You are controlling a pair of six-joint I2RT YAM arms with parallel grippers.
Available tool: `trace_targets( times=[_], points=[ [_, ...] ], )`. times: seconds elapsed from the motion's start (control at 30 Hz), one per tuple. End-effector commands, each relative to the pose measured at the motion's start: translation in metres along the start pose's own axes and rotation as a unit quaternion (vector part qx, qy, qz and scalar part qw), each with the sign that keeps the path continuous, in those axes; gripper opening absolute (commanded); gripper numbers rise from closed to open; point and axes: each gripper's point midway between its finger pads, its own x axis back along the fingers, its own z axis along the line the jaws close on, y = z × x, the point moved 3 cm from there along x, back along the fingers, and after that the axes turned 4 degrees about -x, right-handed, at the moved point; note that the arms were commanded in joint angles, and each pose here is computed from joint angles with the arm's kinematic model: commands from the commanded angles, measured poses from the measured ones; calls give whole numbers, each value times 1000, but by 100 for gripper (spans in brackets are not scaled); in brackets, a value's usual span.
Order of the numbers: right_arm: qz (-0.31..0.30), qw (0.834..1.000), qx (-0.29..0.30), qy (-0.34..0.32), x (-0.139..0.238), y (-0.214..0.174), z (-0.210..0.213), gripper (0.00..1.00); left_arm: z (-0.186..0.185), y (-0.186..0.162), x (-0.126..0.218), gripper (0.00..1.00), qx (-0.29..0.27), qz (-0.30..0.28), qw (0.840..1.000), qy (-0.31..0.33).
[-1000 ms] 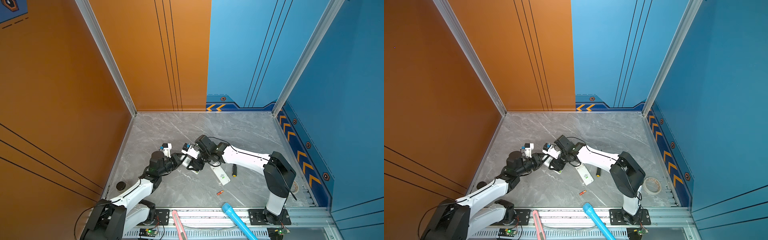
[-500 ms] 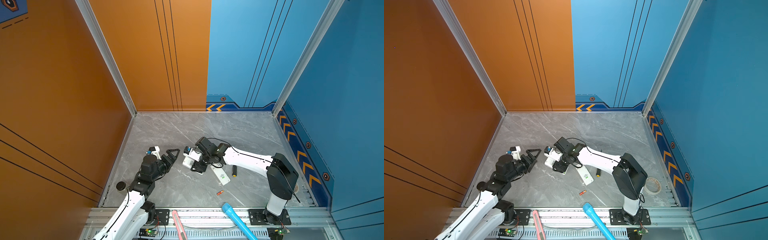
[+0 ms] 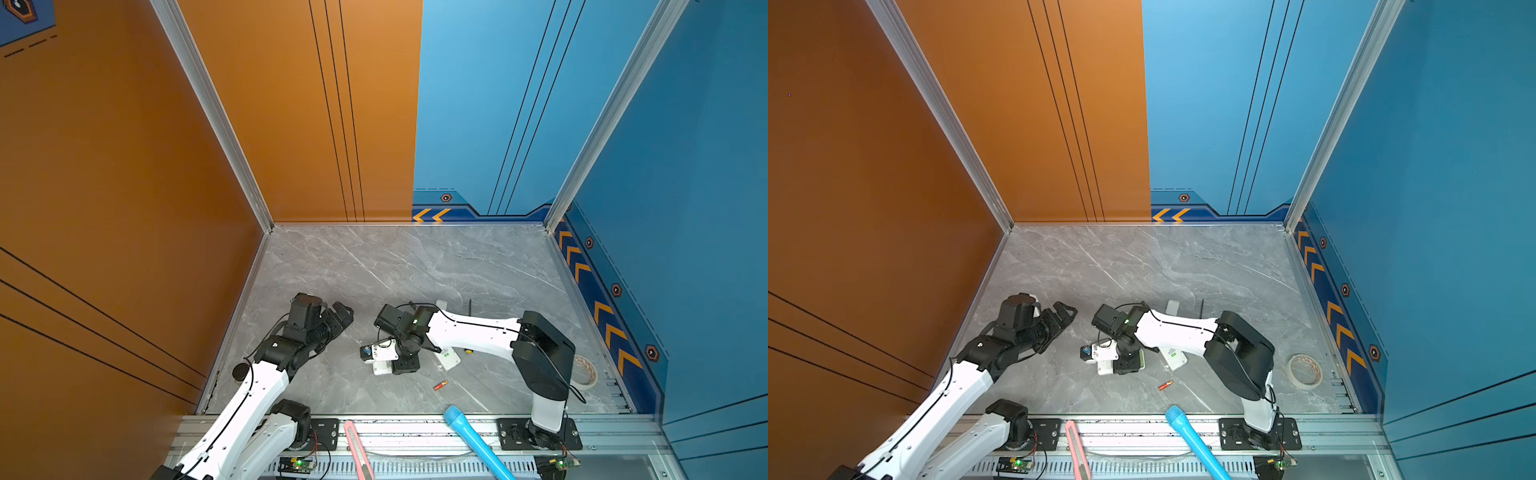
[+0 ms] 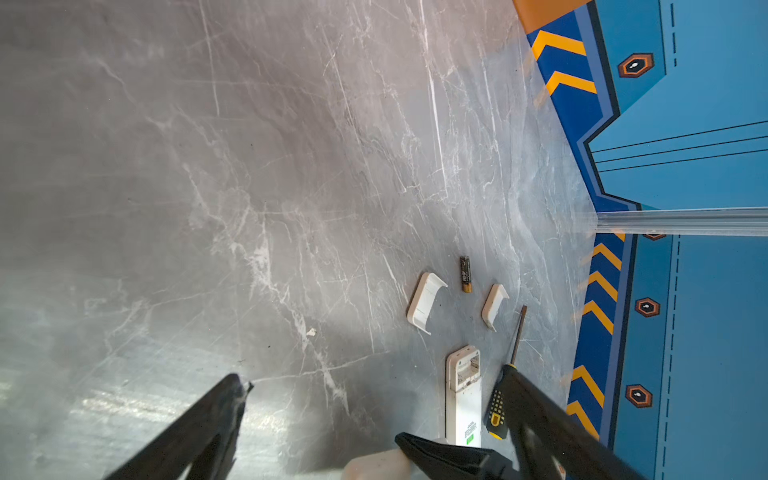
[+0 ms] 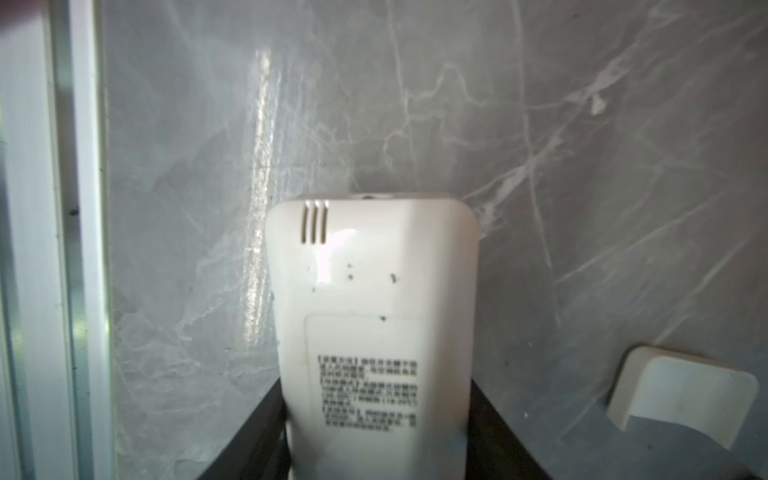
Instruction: Unload the batteries from the remote control
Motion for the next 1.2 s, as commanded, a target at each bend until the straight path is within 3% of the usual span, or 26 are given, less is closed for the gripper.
trace_targets(
  times=[0.0, 0.13, 0.27, 0.4, 0.5, 0.53, 0.57, 0.67, 0.73, 0.77, 0.83, 0.87, 0.9, 0.97, 1.0, 1.07, 1.1, 1.17],
  points=[
    [50, 997, 62, 9, -11, -7, 5, 23, -1, 3, 4, 98, -29, -6, 1000, 8],
    [47, 997, 68, 13, -15, -2, 4, 26, -2, 4, 5, 98, -31, -10, 999, 4],
    [56, 995, 76, 10, -20, -3, 4, 49, 0, 3, 4, 98, -31, -10, 999, 7],
    [55, 996, 63, -10, -16, -5, -3, 63, -1, 5, 3, 98, -30, -11, 999, 4],
    [7, 999, 22, -46, 4, 8, -17, 69, -4, 7, 3, 98, -29, -13, 999, 2],
    [-15, 998, 10, -57, 15, 14, -21, 83, -4, 8, 2, 98, -29, -13, 1000, 2],
    [-29, 997, 3, -65, 22, 16, -21, 86, -5, 9, 1, 98, -29, -13, 999, 1],
    [-60, 995, -27, -76, 45, 20, -20, 86, -6, 10, -2, 98, -28, -13, 1000, 0],
    [-100, 985, -100, -95, 70, 22, -28, 85, -11, 13, -1, 98, -33, -14, 999, -5],
    [-128, 972, -162, -114, 87, 20, -37, 85, -13, 15, -1, 98, -39, -16, 999, -6],
    [-179, 921, -310, -152, 122, 5, -58, 83, -21, 18, -2, 98, -55, -19, 998, -14],
    [-201, 872, -416, -166, 139, -13, -70, 82, -26, 19, -4, 98, -67, -18, 997, -17],
    [-204, 809, -526, -164, 150, -39, -78, 79, -32, 19, -7, 98, -79, -14, 997, -22],
    [-165, 686, -691, -155, 152, -99, -78, 68, -45, 17, -15, 98, -101, 1, 994, -30],
    [-142, 631, -748, -152, 147, -127, -69, 65, -54, 14, -20, 98, -117, 9, 993, -35],
    [-126, 546, -813, -155, 136, -169, -55, 61, -73, 7, -29, 98, -143, 25, 988, -52],
    [-125, 519, -831, -158, 129, -182, -51, 57, -81, 3, -34, 98, -148, 33, 987, -60],
    [-129, 480, -854, -154, 116, -201, -46, 53, -96, -5, -44, 98, -145, 55, 984, -82]
  ],
)
